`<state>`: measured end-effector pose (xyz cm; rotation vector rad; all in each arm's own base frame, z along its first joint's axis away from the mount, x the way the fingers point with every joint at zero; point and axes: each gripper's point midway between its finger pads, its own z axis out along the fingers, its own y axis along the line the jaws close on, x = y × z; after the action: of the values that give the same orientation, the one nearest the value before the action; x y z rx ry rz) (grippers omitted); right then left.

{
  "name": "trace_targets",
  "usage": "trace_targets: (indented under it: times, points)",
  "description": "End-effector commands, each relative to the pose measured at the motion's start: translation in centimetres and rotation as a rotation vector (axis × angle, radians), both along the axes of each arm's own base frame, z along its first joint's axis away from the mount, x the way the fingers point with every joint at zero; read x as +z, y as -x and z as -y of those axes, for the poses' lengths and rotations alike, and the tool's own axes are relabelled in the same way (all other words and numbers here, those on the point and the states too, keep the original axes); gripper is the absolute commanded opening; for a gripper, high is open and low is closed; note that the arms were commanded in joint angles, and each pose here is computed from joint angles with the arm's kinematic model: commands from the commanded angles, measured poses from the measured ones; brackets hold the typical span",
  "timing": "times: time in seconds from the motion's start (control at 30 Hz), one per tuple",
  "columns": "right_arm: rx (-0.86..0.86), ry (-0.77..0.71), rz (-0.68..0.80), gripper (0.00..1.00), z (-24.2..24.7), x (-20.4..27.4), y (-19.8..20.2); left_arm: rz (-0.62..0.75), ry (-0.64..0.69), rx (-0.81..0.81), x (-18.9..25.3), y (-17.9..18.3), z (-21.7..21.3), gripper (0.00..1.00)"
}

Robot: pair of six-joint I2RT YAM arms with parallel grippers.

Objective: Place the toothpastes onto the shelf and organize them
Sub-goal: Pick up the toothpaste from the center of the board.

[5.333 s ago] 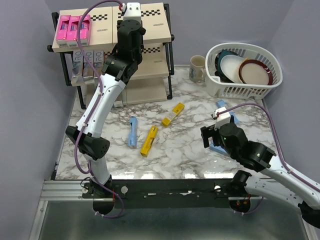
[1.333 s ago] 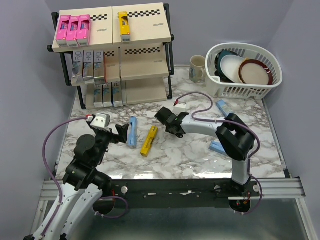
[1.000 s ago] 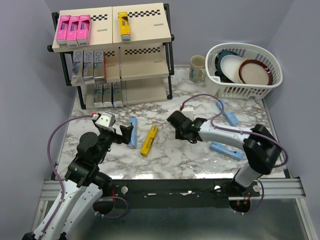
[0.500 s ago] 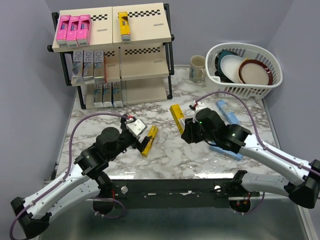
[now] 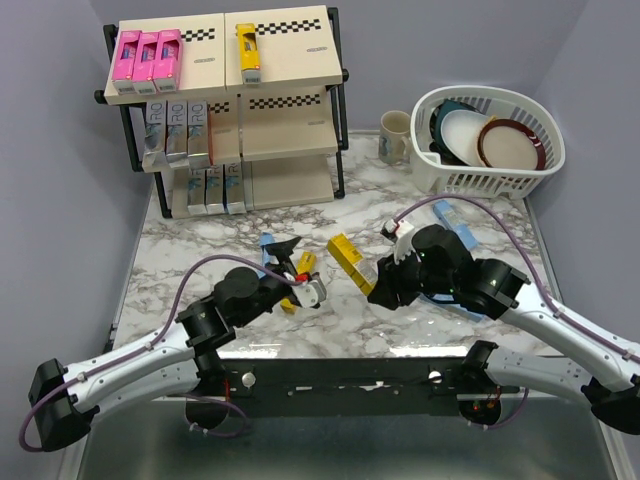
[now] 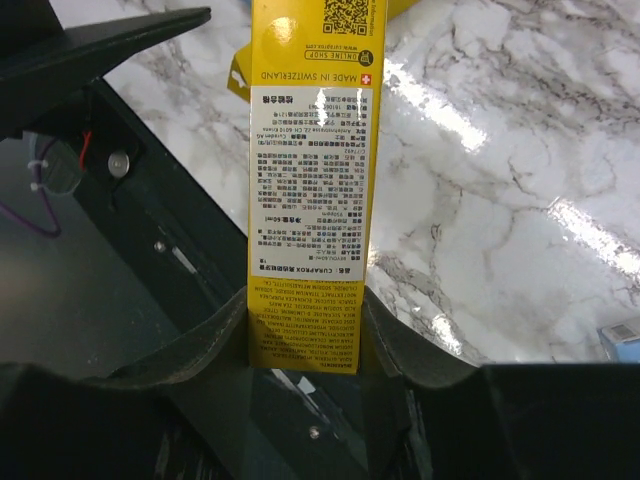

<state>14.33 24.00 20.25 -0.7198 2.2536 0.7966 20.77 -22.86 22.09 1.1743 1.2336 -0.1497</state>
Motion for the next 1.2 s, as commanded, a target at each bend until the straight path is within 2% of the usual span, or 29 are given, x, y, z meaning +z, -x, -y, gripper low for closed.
trace_targets:
  times: [0.0, 0.17, 0.43, 0.67, 0.9, 1.0, 1.17]
  points:
    - [0.130, 0.024, -0.038, 0.29, 0.1, -1.0, 2.2, 0.212, -0.025, -0.030, 3.2, -0.2, 1.0, 0.99]
    - [0.191, 0.035, -0.045, 0.29, -0.1, -1.3, 2.8, 0.261, -0.134, -0.107, 2.3, 0.9, 2.6, 0.99]
    - [0.262, 0.065, -0.061, 0.29, -0.5, -1.7, 3.1, 0.229, -0.270, -0.214, -0.4, 2.3, 4.8, 0.99]
    - [0.295, 0.076, -0.068, 0.29, -0.6, -1.7, 3.3, 0.190, -0.339, -0.250, -2.1, 2.6, 5.2, 0.91]
    - [0.328, 0.074, -0.073, 0.29, -0.8, -1.6, 3.7, 0.145, -0.406, -0.270, -3.9, 2.8, 5.4, 0.88]
    - [0.335, 0.082, -0.080, 0.30, -0.7, -1.8, 3.8, 0.140, -0.423, -0.266, -4.2, 2.6, 5.3, 0.84]
    - [0.338, 0.086, -0.076, 0.33, -0.7, -1.8, 3.7, 0.143, -0.427, -0.243, -4.2, 2.3, 5.0, 0.69]
